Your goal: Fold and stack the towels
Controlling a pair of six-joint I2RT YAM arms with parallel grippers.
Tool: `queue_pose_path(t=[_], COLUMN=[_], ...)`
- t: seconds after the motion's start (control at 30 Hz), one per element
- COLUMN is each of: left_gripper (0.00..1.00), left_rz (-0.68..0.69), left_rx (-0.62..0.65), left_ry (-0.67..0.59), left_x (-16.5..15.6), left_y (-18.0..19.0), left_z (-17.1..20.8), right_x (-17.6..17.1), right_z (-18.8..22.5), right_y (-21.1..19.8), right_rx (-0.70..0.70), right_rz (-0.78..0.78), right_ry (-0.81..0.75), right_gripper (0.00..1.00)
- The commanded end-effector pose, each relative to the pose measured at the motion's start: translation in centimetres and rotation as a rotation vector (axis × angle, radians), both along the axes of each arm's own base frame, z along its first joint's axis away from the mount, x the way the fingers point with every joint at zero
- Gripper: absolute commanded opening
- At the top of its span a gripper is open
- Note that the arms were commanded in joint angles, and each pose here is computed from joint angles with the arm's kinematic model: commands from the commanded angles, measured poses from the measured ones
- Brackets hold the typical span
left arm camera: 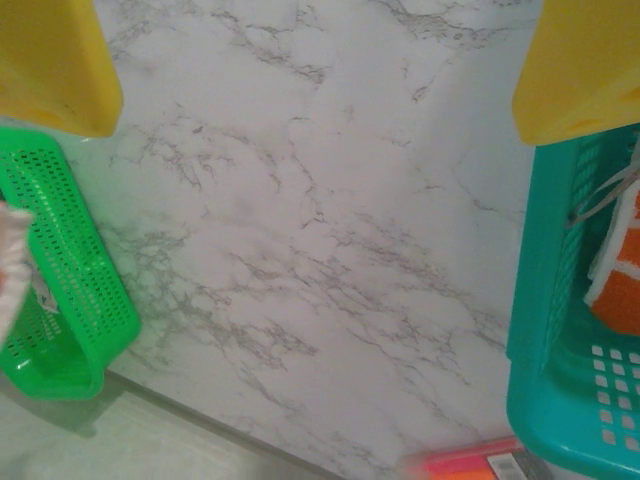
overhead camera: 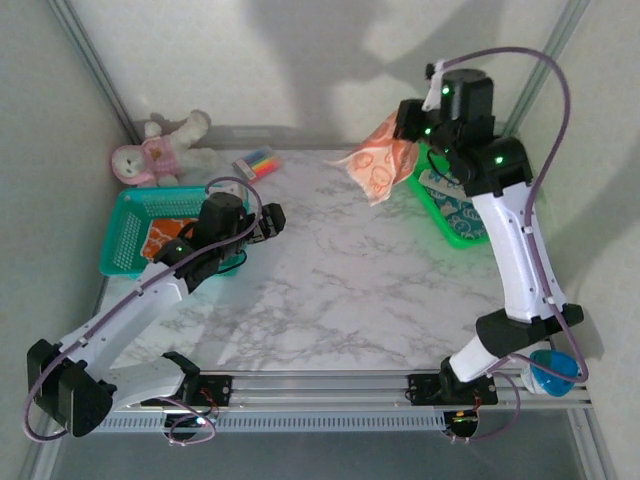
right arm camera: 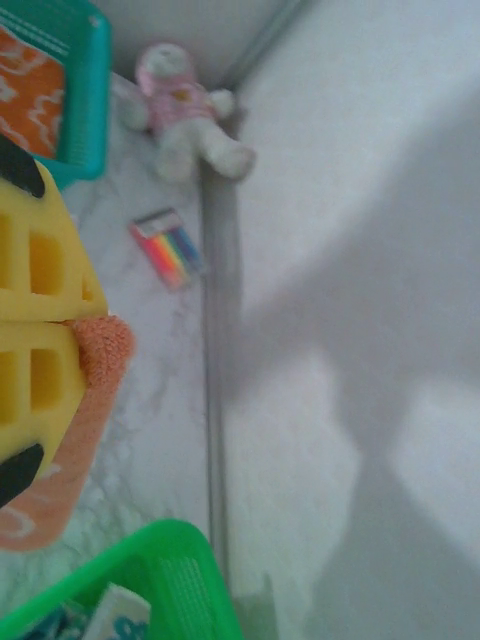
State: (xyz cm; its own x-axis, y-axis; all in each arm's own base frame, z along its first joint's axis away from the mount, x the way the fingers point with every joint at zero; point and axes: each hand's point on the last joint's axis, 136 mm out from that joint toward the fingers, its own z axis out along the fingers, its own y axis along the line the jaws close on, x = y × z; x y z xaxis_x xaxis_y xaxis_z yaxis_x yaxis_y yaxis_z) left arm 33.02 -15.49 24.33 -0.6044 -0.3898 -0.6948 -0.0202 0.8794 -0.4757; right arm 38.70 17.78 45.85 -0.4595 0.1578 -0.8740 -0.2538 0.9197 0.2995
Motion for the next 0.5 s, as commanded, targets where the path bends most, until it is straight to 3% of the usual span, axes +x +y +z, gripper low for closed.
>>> queue_pose_path(t=[0.0, 0.1, 0.33, 0.47], left_gripper=[0.99, 1.0, 0.97, 0.85], left_rz=[0.049, 0.063, 0.007, -0.042], left_rx=[0.036, 0.029, -0.017, -0.045], left_ry=[0.01, 0.035, 0.117, 0.189], left_x=[-0.7, -1.2, -2.1, -2.6], left_y=[1.4, 1.6, 0.3, -1.2], left_z=[-0.5, -1.6, -5.1, -7.8], right_x=[-0.9, -2.7, -6.5, -9.0], right_z=[-6.3, -13.1, -27.2, -31.6], right_y=[3.1, 5.6, 6.9, 6.2], right_rx=[-0.036, -0.02, -0.006, -0.059], right_rz=[0.088, 0.143, 0.14, 0.118], right_ry=[0.135, 0.276, 0.56, 0.647], right_gripper=[0.0, 0.0, 0.0, 0.0])
